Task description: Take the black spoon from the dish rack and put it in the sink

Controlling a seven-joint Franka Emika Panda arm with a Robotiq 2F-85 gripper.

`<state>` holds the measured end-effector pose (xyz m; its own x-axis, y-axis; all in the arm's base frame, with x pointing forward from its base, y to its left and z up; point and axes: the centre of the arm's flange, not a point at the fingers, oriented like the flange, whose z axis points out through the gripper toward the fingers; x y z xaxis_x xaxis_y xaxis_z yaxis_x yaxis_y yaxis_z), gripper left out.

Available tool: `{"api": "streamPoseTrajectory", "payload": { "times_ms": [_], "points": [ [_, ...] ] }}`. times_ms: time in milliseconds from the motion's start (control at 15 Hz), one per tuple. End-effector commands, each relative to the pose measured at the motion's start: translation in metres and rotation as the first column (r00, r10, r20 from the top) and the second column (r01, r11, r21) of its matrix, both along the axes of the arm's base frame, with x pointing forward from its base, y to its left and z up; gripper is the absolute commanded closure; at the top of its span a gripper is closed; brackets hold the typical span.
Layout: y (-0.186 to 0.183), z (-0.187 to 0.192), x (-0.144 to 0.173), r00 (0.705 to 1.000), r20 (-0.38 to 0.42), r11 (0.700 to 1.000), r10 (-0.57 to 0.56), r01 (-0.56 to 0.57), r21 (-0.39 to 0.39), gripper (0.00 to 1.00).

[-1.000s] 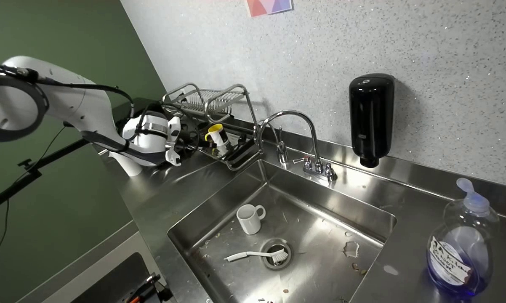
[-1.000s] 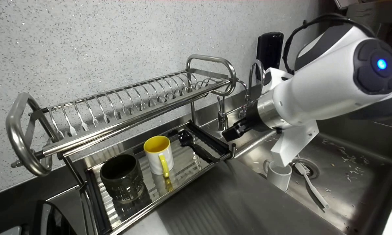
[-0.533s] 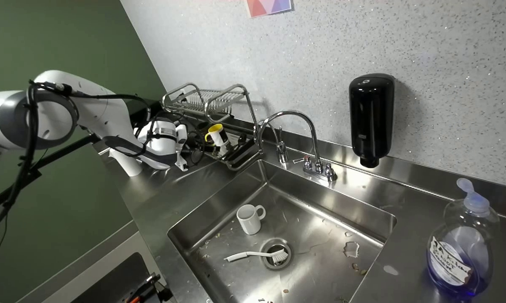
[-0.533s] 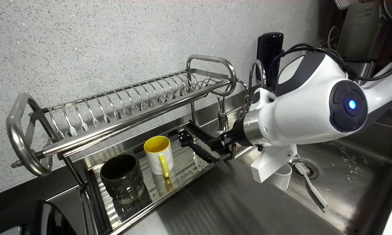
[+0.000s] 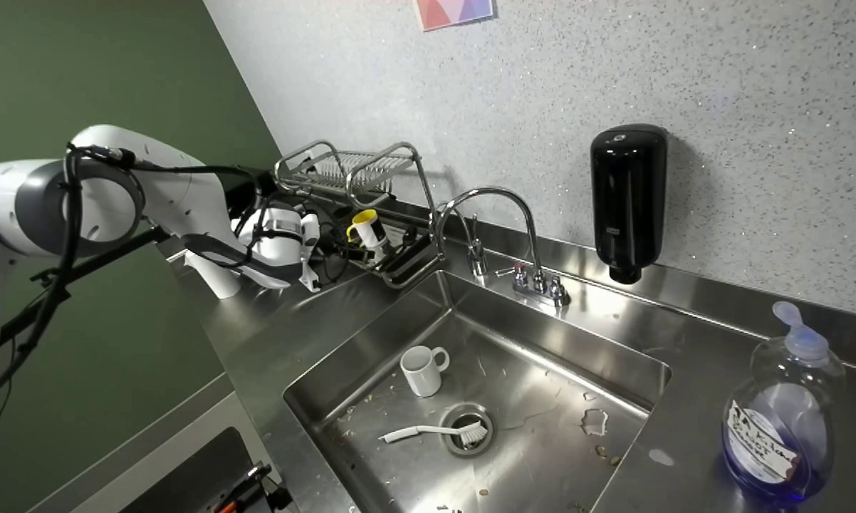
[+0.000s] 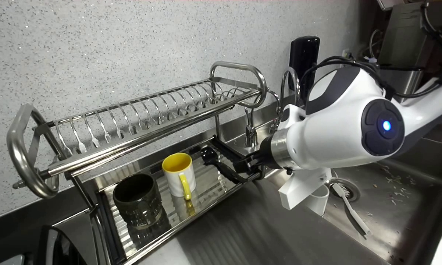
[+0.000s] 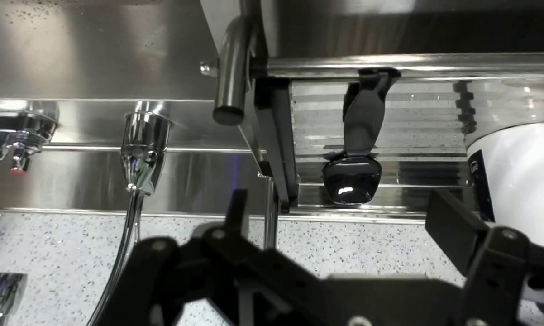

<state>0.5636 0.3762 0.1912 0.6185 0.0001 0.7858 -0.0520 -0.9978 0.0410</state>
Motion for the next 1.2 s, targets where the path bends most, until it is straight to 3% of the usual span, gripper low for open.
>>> {"api": "streamPoseTrajectory", "payload": {
  "times_ms": [0, 1133],
  "points": [
    [0.007, -0.013, 0.016, 0.999, 0.037, 1.0, -0.022, 0.022, -0.001, 0.0],
    [0.021, -0.063, 0.035, 1.0, 0.021, 0.995, -0.005, 0.003, 0.104, 0.0]
  ]
}}
